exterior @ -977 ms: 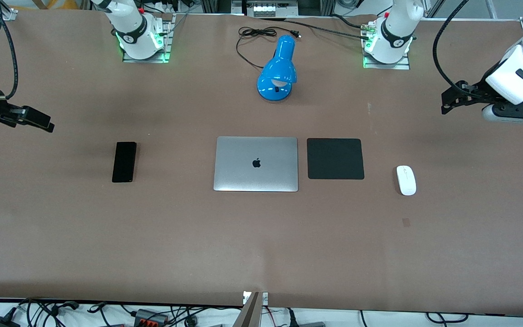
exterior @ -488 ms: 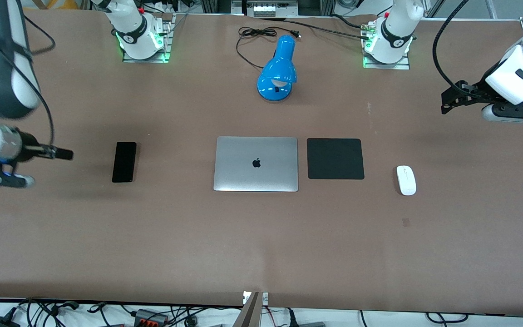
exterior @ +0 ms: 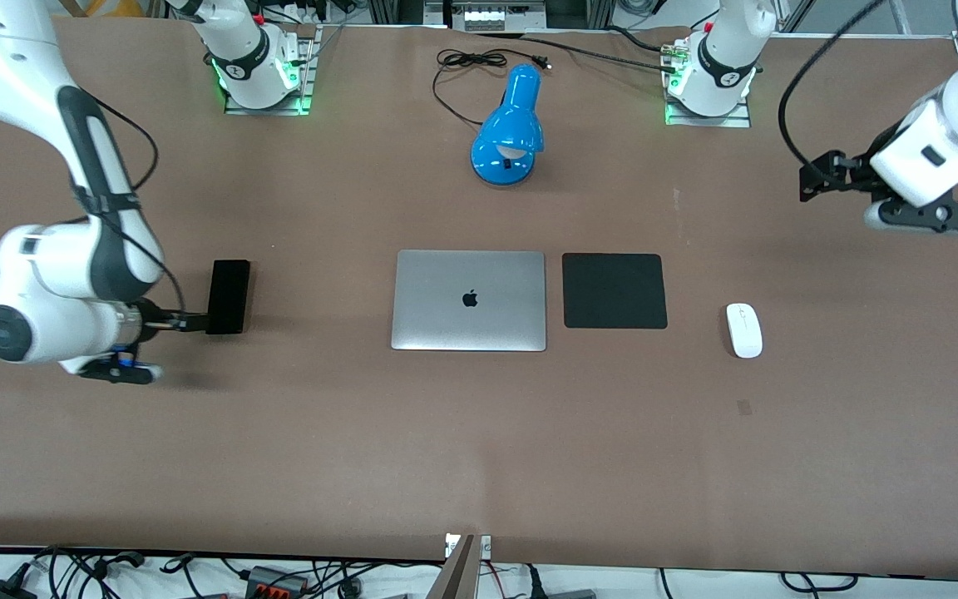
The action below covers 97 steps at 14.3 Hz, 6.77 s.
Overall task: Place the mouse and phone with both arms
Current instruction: 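Reach the right gripper to the black phone while the left gripper reaches the mouse, then grasp the phone with the right gripper while the left gripper grasps the mouse, then carry the phone toward the laptop while the left gripper carries the mouse, then release the phone beside the laptop while the left gripper releases the mouse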
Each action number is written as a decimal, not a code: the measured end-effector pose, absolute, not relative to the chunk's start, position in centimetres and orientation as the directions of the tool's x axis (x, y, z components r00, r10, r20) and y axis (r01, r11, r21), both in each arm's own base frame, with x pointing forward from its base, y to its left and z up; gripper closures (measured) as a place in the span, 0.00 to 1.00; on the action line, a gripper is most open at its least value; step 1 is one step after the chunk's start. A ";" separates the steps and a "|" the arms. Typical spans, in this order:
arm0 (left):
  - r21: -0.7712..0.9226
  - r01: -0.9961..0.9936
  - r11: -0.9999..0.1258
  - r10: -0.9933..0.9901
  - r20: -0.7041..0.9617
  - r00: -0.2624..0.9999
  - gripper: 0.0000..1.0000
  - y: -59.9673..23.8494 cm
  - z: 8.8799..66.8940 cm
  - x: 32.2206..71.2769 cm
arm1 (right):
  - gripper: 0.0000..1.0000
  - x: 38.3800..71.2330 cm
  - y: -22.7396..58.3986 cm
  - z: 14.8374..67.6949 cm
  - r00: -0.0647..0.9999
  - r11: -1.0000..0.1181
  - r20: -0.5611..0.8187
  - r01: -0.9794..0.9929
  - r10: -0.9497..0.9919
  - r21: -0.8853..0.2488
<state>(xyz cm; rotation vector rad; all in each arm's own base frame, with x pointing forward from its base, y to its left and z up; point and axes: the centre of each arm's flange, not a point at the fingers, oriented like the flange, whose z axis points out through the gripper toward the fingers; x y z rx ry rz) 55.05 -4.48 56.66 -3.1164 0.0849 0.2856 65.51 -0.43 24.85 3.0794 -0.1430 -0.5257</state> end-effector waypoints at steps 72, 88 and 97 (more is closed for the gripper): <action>-0.045 0.046 -0.998 0.052 -0.136 0.989 0.38 -24.0 19.8 55.4 | 0.22 59.2 20.2 16.6 0.954 -0.990 -0.295 -0.086 -0.050 -0.109; -0.002 0.081 -0.997 0.081 -0.028 0.996 0.00 -22.9 23.0 57.3 | 0.00 59.3 22.4 17.0 0.964 -0.992 -0.266 -0.059 -0.028 -0.110; -0.076 -0.058 -0.995 -0.039 -0.226 0.973 0.00 -15.6 40.2 62.7 | 0.00 62.7 10.4 38.9 0.956 -0.988 -0.257 -0.155 -0.143 -0.026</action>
